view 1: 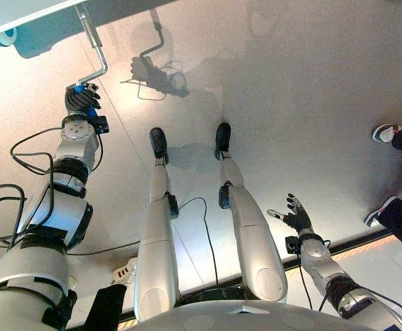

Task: Raise the hospital bed

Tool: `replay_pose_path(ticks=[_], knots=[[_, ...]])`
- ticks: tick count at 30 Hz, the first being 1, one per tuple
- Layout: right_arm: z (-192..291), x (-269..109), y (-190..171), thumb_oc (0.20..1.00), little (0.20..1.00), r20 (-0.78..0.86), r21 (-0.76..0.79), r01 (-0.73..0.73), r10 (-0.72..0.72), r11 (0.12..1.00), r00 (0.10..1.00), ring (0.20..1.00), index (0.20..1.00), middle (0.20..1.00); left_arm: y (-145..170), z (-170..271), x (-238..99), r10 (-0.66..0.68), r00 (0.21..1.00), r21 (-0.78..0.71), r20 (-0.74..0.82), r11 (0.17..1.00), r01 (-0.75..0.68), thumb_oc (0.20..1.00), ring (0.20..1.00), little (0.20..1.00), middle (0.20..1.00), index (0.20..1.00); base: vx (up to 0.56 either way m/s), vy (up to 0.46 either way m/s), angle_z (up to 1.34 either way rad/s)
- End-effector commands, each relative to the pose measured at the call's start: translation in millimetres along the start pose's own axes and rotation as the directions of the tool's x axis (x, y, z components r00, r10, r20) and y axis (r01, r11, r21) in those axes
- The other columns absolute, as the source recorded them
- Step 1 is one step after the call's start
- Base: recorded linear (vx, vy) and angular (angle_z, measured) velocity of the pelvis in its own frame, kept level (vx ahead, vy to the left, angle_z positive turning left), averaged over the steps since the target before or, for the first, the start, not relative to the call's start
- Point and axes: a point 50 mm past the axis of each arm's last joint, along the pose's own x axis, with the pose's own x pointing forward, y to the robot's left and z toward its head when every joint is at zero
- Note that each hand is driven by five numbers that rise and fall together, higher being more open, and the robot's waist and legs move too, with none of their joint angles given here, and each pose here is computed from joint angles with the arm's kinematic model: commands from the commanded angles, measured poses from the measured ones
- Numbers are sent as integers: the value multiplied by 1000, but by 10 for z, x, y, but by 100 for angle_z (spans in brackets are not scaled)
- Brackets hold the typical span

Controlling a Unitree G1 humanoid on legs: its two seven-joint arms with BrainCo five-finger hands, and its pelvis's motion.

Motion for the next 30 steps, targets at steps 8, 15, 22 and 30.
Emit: replay_pose_path(ticks=[8,15,22,30], knots=[[-33,-114,-112,1000,1000,38,-24,14,-14,1000,999,1000,1000,1000,60,301,89,62,996,25,69,998,-64,200,200,200,200,200,-10,-24,-15],[8,-115,-117,1000,1000,62,-27,13,-12,1000,998,1000,1000,1000,-23,430,100,49,993,19,106,999,-51,200,200,200,200,200,-8,-10,-15],[39,-127,-92,1000,1000,84,-20,6,-5,1000,996,1000,1000,1000,-180,572,94,15,990,-16,144,1000,-13,200,200,200,200,200,2,-22,-20],[8,-154,-85,1000,1000,81,-19,1,1,1000,997,1000,1000,1000,-328,713,72,-30,981,-49,193,998,40,200,200,200,200,200,36,-17,-15]])
